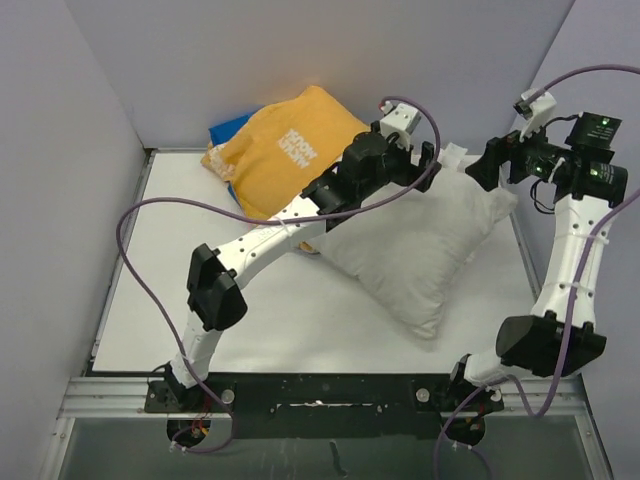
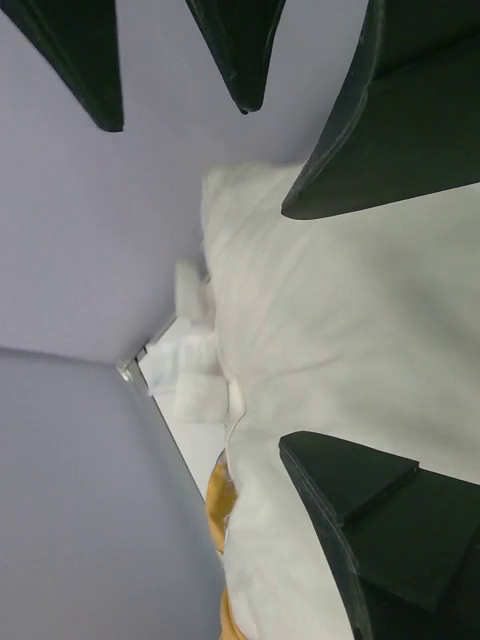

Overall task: Put the pillow into the pillowcase
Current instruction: Stuff the pillow into the pillowcase.

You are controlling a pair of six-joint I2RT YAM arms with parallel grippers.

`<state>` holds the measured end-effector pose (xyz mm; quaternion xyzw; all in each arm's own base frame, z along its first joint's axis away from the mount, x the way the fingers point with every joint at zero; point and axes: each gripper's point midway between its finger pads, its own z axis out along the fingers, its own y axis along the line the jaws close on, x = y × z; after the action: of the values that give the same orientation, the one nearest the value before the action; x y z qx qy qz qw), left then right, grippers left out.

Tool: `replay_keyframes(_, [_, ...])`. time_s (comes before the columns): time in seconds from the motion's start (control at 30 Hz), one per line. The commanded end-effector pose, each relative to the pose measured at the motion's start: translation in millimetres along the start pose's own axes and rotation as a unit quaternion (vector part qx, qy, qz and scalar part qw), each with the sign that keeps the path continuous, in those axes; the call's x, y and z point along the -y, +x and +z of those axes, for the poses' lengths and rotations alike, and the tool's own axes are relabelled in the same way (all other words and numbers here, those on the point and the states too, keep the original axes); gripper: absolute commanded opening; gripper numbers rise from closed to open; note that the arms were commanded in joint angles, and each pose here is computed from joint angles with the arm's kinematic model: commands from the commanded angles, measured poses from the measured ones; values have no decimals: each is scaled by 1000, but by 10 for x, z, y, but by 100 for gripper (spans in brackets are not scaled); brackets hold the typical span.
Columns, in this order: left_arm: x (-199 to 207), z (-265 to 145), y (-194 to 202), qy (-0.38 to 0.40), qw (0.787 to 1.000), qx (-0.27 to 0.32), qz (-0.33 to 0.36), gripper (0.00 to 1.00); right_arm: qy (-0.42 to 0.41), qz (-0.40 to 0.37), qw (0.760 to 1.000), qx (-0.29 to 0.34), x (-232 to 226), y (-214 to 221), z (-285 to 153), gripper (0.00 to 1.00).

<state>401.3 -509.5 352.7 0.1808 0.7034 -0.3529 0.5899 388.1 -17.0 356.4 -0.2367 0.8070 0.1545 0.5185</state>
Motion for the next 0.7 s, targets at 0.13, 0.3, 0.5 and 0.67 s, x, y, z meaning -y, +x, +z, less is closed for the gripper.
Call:
replay_keyframes(0.13, [546, -1652, -1045, 169, 975, 93, 115, 86, -136, -137, 973, 123, -985, -319, -356, 98])
replay_keyframes(0.3, [-376, -2251, -120, 80, 995, 20, -55, 79, -276, -304, 899, 151, -1840, 279, -5, 98])
replay_keyframes(0.5, [-1522, -2699, 902, -56, 953, 57, -293, 85, -265, -412, 868, 78, -2072, 689, 676, 98])
replay_keyframes(0.67, [-1884, -2399, 1146, -94, 939, 70, -323, 88, -216, -467, 856, 39, -2057, 645, 1095, 98])
